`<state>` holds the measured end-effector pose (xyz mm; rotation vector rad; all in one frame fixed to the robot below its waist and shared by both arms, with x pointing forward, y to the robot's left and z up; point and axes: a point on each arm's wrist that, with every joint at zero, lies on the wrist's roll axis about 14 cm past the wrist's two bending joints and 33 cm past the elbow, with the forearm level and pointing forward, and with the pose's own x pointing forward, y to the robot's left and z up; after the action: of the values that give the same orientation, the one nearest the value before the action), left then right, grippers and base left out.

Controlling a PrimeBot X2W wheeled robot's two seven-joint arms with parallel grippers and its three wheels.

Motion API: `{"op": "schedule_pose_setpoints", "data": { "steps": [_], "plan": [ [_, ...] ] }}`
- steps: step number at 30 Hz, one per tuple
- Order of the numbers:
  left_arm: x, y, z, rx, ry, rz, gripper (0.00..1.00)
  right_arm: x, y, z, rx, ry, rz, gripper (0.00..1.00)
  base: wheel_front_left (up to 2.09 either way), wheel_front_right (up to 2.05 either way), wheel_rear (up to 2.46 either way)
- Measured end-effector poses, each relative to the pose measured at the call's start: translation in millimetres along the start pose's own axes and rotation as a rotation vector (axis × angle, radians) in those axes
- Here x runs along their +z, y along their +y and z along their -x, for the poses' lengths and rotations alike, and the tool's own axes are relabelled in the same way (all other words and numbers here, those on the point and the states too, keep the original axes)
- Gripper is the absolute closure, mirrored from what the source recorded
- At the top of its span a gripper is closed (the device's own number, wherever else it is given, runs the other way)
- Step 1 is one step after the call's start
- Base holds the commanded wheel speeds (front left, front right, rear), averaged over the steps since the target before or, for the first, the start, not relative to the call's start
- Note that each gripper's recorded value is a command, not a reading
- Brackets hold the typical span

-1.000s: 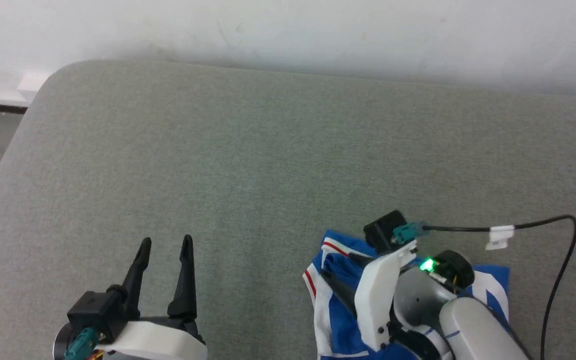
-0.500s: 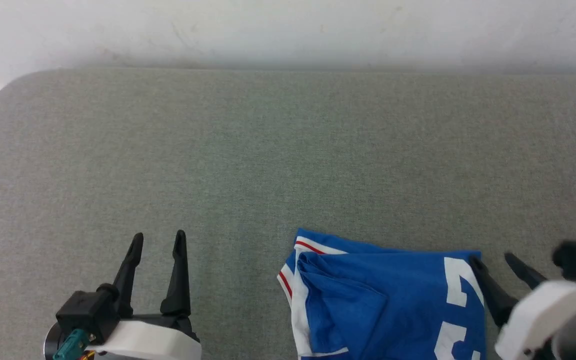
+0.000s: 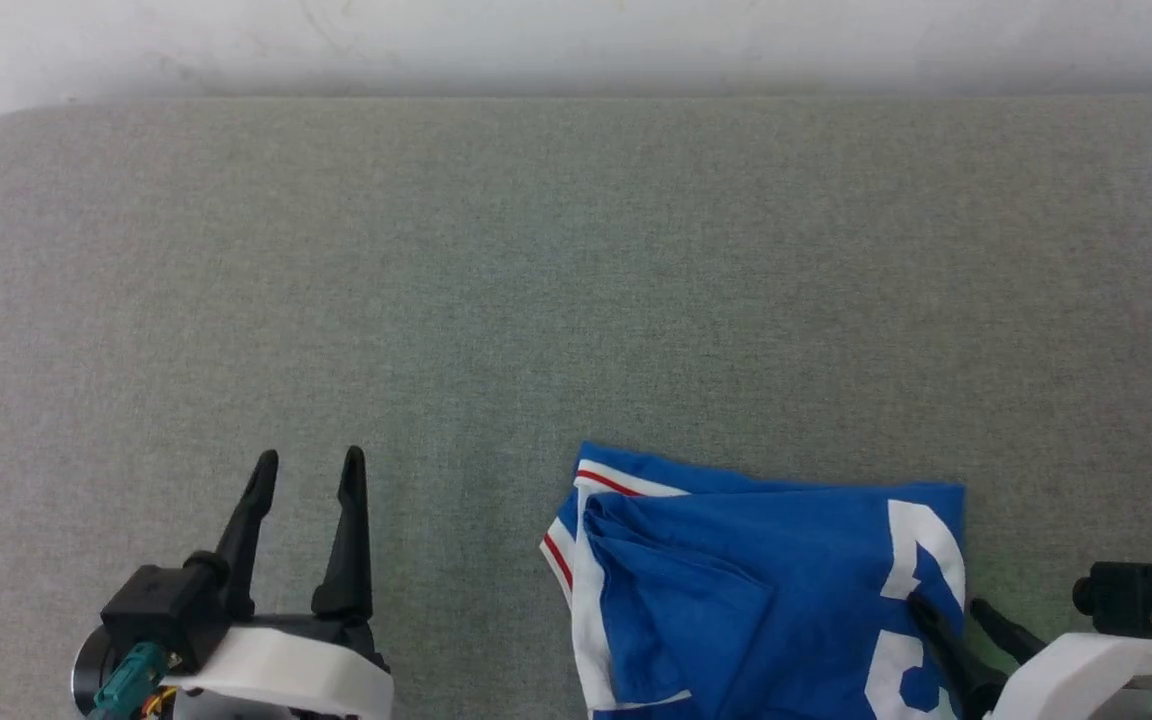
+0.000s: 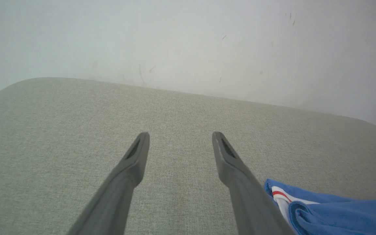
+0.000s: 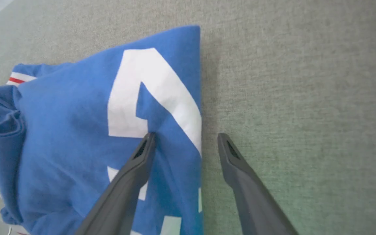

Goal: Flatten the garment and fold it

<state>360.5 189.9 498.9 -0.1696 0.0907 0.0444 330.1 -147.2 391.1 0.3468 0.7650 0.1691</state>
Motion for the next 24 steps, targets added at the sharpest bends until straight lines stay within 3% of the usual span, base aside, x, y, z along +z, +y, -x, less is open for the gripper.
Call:
{"op": "schedule_pose_setpoints", "data": {
  "steps": [5,6,7,9,16,24],
  "plan": [
    [-2,4,-2,0.01,0.014,-0.014,0.0,-6,-1,-19,0.006,0.029,-0.013,0.0,0.0,0.0,0.0],
    [-3,6,-2,0.015,0.019,-0.016,0.0,-6,0,-22,0.012,0.034,-0.015,0.52,0.0,0.0,0.0],
    [-3,7,-1,0.019,0.022,-0.017,0.0,-6,1,-24,0.016,0.038,-0.015,0.64,0.0,0.0,0.0],
    [-4,9,-1,0.029,0.024,-0.021,0.0,-4,3,-27,0.024,0.037,-0.015,1.0,0.0,0.0,0.0],
    [4,6,2,0.022,0.001,-0.02,0.0,12,8,-19,0.016,-0.015,0.042,1.0,0.0,0.0,0.0],
    [13,-14,-2,-0.049,-0.033,-0.012,0.0,84,-27,19,-0.16,-0.152,0.248,1.0,0.0,0.0,0.0]
  ]
}}
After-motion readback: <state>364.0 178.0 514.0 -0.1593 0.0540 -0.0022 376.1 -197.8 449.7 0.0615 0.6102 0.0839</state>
